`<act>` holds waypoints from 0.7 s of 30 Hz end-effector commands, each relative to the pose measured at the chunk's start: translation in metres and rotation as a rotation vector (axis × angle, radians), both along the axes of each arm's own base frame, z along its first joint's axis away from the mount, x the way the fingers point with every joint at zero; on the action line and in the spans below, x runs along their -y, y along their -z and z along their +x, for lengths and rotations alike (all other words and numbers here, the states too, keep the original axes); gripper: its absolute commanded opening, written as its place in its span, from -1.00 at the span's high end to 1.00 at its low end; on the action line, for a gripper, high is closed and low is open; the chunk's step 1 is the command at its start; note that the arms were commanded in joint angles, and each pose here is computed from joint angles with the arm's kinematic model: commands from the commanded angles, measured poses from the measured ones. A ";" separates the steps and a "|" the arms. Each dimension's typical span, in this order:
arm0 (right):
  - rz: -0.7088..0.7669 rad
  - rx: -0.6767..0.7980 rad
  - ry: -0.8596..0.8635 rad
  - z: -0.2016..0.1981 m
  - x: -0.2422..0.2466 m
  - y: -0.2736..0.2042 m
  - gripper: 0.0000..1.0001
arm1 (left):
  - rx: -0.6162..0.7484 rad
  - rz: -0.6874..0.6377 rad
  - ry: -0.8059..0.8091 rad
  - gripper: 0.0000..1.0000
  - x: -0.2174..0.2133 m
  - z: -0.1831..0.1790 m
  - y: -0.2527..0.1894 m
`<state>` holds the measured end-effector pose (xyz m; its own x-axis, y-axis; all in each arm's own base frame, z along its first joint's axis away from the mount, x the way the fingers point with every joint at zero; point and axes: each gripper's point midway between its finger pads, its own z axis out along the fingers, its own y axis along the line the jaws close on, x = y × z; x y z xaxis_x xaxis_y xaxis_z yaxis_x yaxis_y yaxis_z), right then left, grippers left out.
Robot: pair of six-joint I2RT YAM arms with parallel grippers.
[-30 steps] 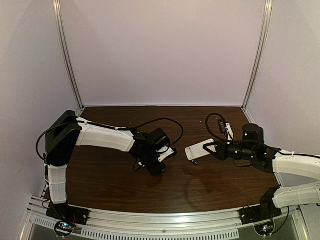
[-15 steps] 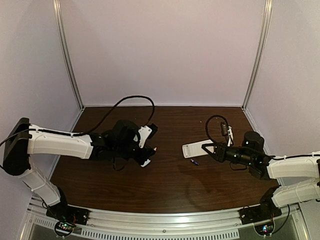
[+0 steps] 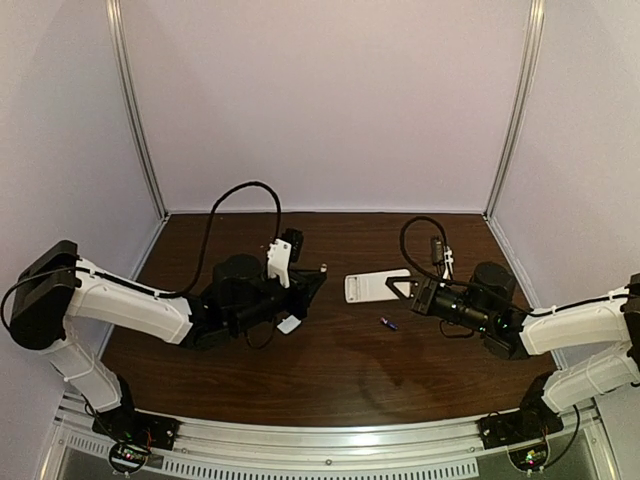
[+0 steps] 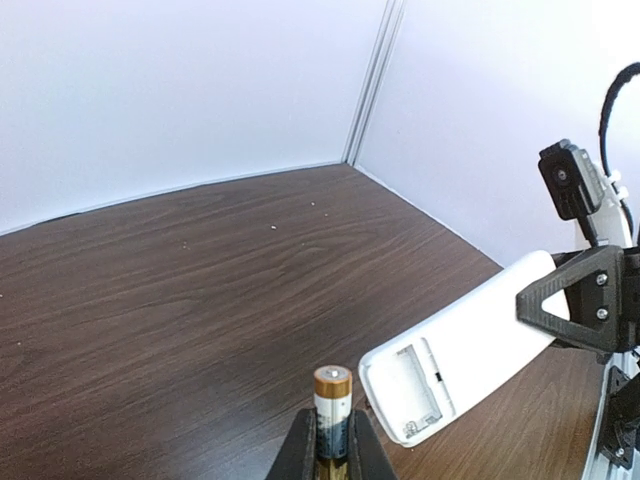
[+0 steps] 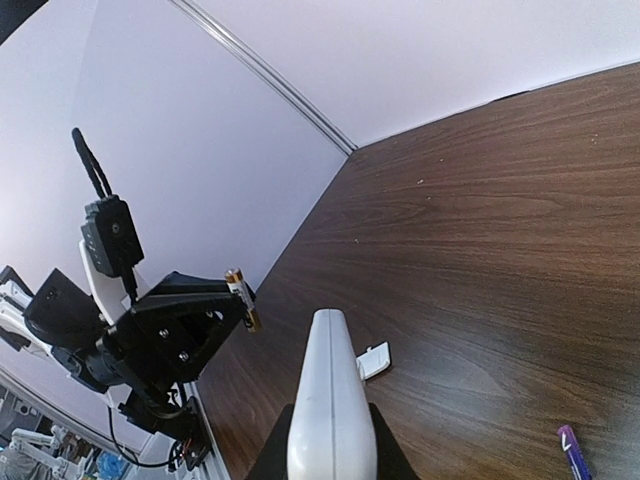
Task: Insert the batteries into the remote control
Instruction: Place the battery in the battery compartment.
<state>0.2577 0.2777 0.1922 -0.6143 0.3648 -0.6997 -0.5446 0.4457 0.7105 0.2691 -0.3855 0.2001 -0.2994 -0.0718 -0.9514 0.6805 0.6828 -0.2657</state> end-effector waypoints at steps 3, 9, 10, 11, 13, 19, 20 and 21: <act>0.058 -0.038 0.100 0.011 0.002 -0.014 1.00 | 0.071 -0.077 -0.020 1.00 0.022 0.002 -0.019; 0.080 -0.057 0.093 0.009 -0.007 -0.013 1.00 | 0.085 -0.073 -0.007 1.00 0.031 0.002 -0.015; 0.086 -0.061 0.096 0.009 -0.007 -0.013 1.00 | 0.085 -0.075 -0.006 1.00 0.032 0.002 -0.014; 0.094 -0.061 0.097 0.008 -0.007 -0.013 1.00 | 0.085 -0.077 -0.003 1.00 0.033 0.003 -0.014; 0.114 -0.062 0.095 0.007 -0.008 -0.016 1.00 | 0.085 -0.072 0.004 1.00 0.036 0.002 -0.011; 0.148 -0.051 0.097 0.004 -0.010 -0.024 1.00 | 0.082 -0.071 0.011 1.00 0.042 0.003 -0.004; 0.151 -0.053 0.096 0.003 -0.011 -0.025 1.00 | 0.082 -0.072 0.010 1.00 0.043 0.003 -0.004; 0.156 -0.054 0.096 0.003 -0.011 -0.025 1.00 | 0.084 -0.071 0.010 1.00 0.043 0.003 -0.004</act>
<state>0.2593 0.2878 0.1998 -0.6335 0.4766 -0.6095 -0.4497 0.4142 0.7913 0.2711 -0.4200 0.1861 -0.2631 -0.0877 -0.9608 0.6957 0.6727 -0.2519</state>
